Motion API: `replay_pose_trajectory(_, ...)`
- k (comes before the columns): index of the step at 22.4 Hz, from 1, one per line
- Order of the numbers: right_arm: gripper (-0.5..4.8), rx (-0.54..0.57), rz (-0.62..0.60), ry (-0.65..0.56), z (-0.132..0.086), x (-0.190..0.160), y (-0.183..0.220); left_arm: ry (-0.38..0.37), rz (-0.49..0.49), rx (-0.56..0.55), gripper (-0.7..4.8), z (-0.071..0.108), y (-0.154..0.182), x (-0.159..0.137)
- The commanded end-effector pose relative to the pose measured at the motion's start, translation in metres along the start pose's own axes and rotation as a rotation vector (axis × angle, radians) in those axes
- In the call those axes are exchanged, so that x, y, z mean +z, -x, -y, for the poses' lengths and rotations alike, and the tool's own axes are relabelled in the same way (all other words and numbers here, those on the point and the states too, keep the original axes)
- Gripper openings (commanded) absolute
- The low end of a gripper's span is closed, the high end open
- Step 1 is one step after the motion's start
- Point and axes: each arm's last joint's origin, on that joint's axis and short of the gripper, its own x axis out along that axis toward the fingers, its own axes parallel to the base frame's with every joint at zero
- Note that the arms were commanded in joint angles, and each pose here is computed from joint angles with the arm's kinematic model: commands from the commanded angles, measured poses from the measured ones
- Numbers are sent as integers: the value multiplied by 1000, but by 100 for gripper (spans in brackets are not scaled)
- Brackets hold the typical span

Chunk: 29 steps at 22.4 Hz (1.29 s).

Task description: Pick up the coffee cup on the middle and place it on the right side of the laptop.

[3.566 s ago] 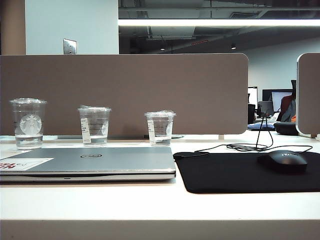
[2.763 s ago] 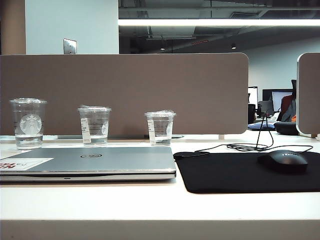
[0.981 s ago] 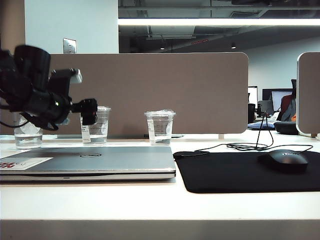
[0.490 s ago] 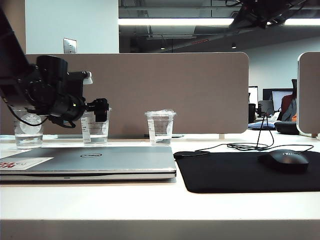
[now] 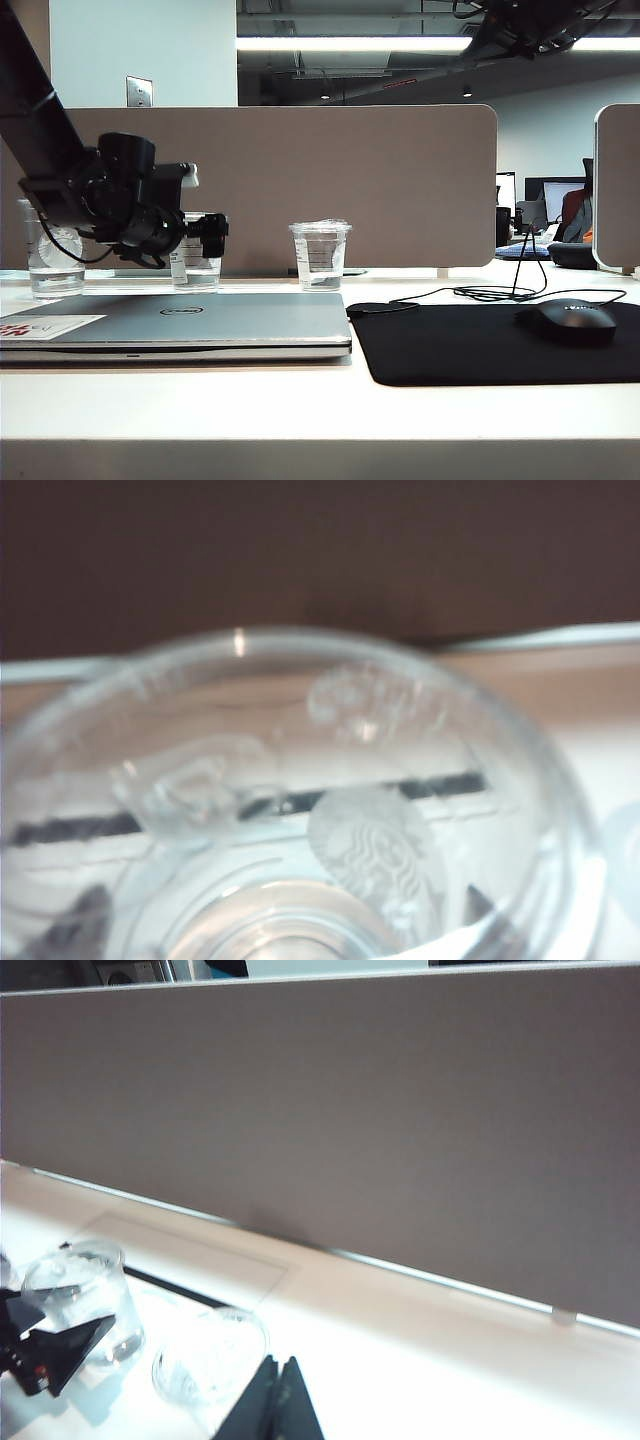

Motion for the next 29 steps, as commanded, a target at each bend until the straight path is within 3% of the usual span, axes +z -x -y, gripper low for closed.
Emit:
replay_pose_trajectory(1, -5, 1, -12, -1, -1, 2, 2, 2, 31, -1, 479, 0, -3, 5)
replay_pose_trajectory(11, -5, 0, -29, -8, -1, 0, 2, -11, 37, -33, 479, 1, -5, 1)
replay_pose_trajectory(14, -5, 0, -29, -8, -1, 0, 2, -11, 48, -57, 377, 2, -5, 2)
replay_pose_trajectory(26, -5, 0, -30, -9, -1, 0, 3, -17, 62, -91, 376, 3, -4, 6)
replay_pose_trajectory(29, -5, 4, -25, -7, -2, 2, 4, -20, 83, -110, 376, 4, 0, 19)
